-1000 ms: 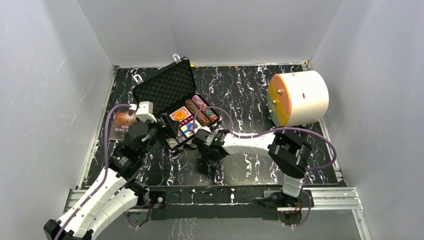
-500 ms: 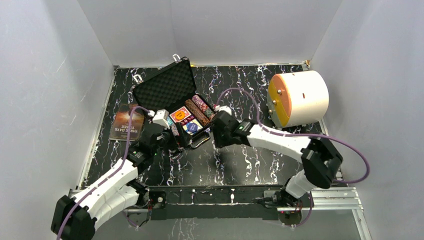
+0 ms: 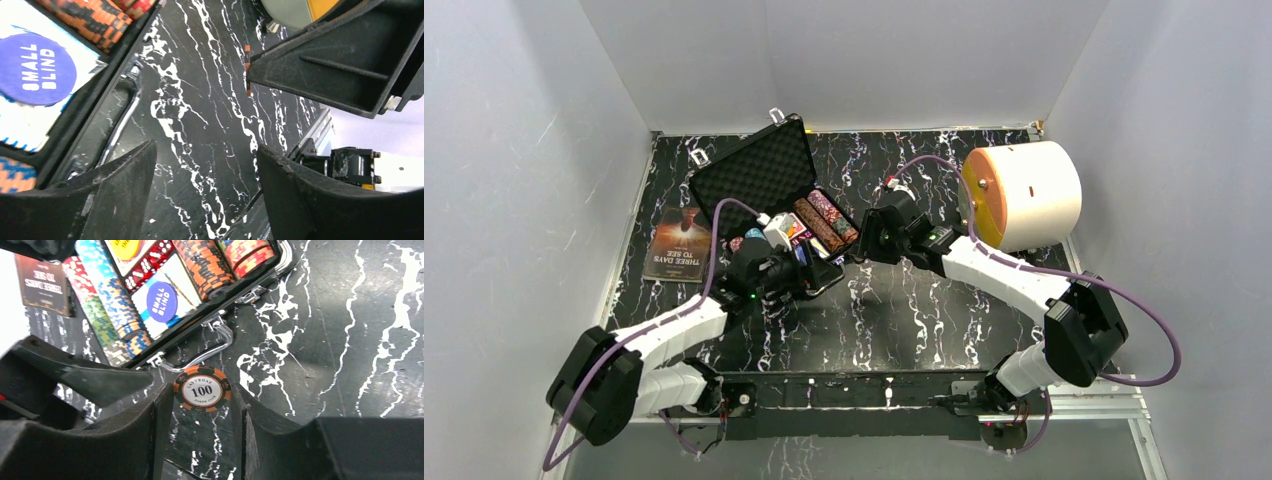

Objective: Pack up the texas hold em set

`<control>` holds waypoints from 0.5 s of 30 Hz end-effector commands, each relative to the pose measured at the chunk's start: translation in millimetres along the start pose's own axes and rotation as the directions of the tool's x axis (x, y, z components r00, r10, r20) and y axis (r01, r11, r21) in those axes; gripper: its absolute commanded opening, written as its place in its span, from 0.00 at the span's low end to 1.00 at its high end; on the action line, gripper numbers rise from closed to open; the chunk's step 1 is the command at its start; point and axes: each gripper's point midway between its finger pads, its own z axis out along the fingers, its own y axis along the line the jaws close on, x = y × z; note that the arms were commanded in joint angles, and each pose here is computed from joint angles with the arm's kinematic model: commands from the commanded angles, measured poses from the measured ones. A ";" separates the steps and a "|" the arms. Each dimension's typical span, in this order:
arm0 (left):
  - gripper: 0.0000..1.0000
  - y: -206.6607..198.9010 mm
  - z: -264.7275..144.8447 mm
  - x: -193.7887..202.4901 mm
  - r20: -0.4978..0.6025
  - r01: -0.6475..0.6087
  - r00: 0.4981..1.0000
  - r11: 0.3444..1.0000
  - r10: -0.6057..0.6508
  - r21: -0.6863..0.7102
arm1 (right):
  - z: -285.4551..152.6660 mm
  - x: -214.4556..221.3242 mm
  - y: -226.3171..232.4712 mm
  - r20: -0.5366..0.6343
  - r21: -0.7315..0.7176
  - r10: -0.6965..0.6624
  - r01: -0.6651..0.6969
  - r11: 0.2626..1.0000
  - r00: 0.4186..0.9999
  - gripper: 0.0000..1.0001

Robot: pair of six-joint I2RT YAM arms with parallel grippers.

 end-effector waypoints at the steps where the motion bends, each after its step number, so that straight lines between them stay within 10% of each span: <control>1: 0.66 -40.5 10.7 -20.3 0.068 -0.016 0.998 0.992 0.008 0.129 | -8.7 -17.6 26.1 0.028 -0.121 0.113 -0.109 0.987 0.993 0.52; 15: 0.43 -58.6 32.0 -35.1 0.129 0.019 0.991 0.986 -0.040 0.164 | -11.5 -13.9 30.4 -0.023 -0.169 0.184 -0.185 0.968 0.983 0.52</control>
